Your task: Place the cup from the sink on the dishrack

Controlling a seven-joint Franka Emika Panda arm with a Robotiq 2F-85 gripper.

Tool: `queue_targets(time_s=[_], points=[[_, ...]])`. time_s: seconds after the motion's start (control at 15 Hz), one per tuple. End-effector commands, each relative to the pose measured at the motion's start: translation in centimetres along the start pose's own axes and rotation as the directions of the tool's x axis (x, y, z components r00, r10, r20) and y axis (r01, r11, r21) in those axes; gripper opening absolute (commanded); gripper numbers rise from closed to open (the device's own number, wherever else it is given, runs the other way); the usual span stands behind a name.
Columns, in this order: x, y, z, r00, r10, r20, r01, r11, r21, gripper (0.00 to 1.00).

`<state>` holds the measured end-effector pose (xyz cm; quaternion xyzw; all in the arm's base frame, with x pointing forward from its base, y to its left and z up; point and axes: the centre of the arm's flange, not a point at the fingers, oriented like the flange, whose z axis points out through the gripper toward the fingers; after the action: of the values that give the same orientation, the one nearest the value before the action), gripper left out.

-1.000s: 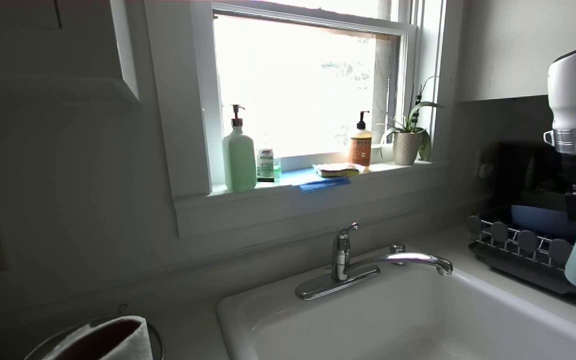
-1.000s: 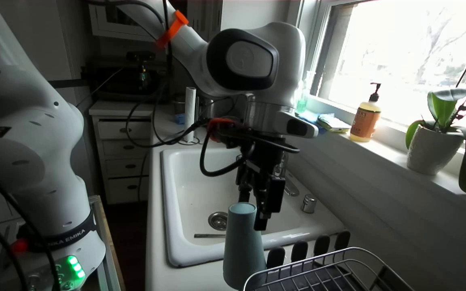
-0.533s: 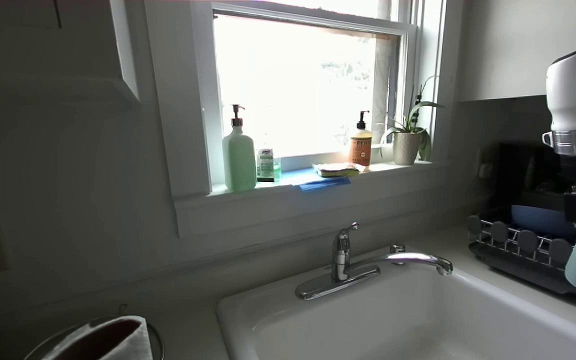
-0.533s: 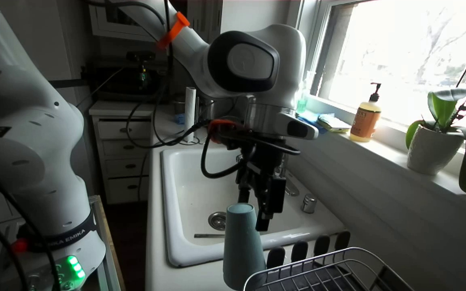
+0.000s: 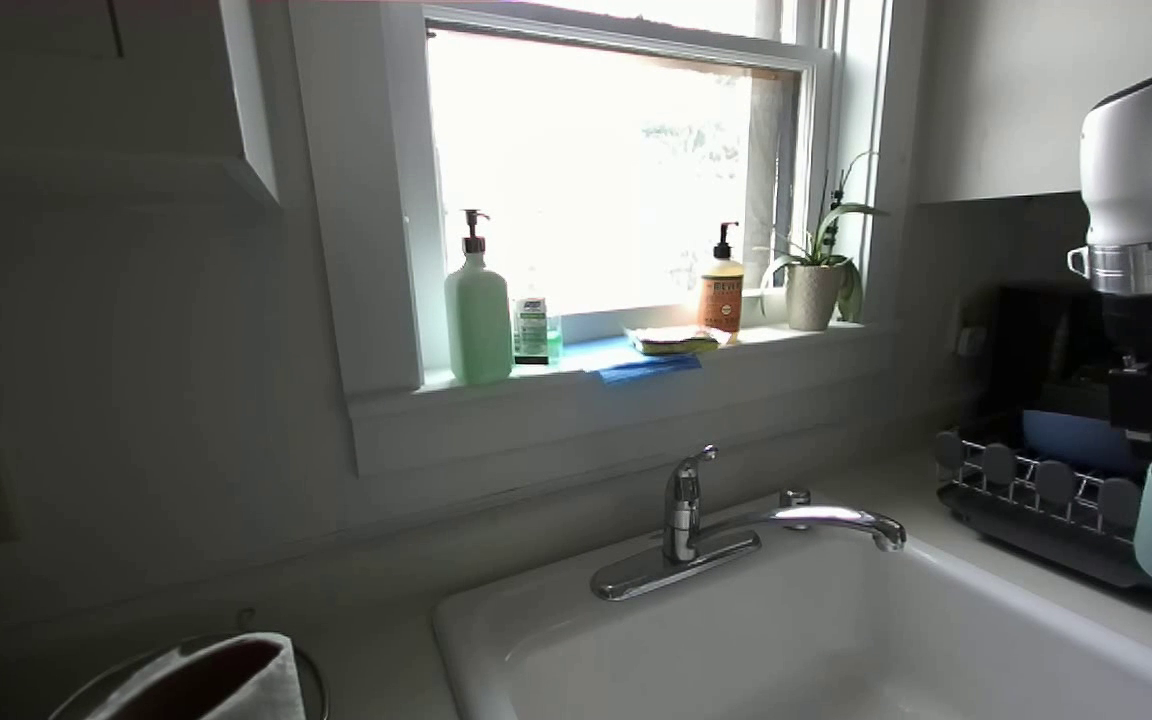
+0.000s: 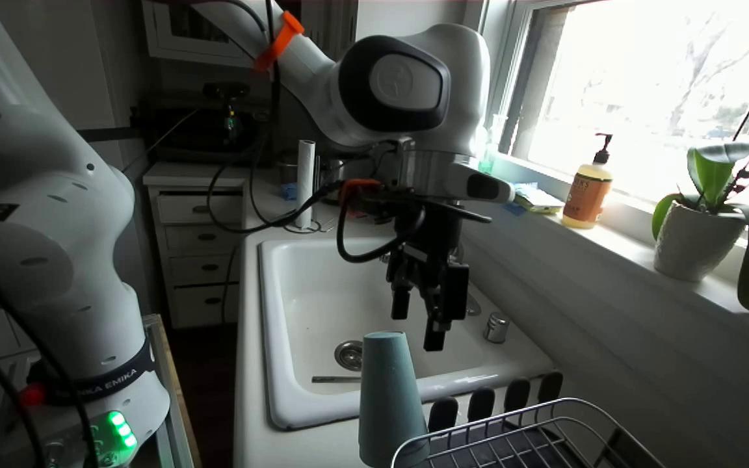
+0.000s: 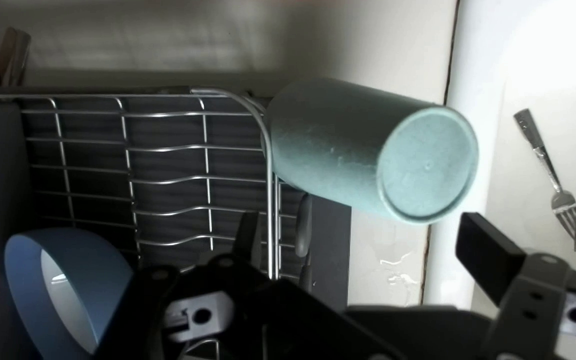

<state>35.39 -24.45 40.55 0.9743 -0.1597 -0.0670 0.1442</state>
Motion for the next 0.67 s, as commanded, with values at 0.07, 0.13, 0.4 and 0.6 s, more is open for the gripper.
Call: queue_targets(time_s=[0.07, 0.13, 0.4, 0.6], points=[[0.1, -0.6, -1.6, 1.000, 0.005, -0.027, -0.004, 1.000, 0.015, 1.00], [-0.2, -0.9, -2.3, 0.999, 0.008, -0.033, -0.007, 1.000, 0.024, 1.00], [-2.0, -1.7, -6.7, 0.995, 0.067, -0.070, -0.064, 0.997, 0.053, 1.00], [-3.8, -2.3, -10.3, 0.985, 0.139, -0.101, -0.136, 0.990, 0.040, 1.00]])
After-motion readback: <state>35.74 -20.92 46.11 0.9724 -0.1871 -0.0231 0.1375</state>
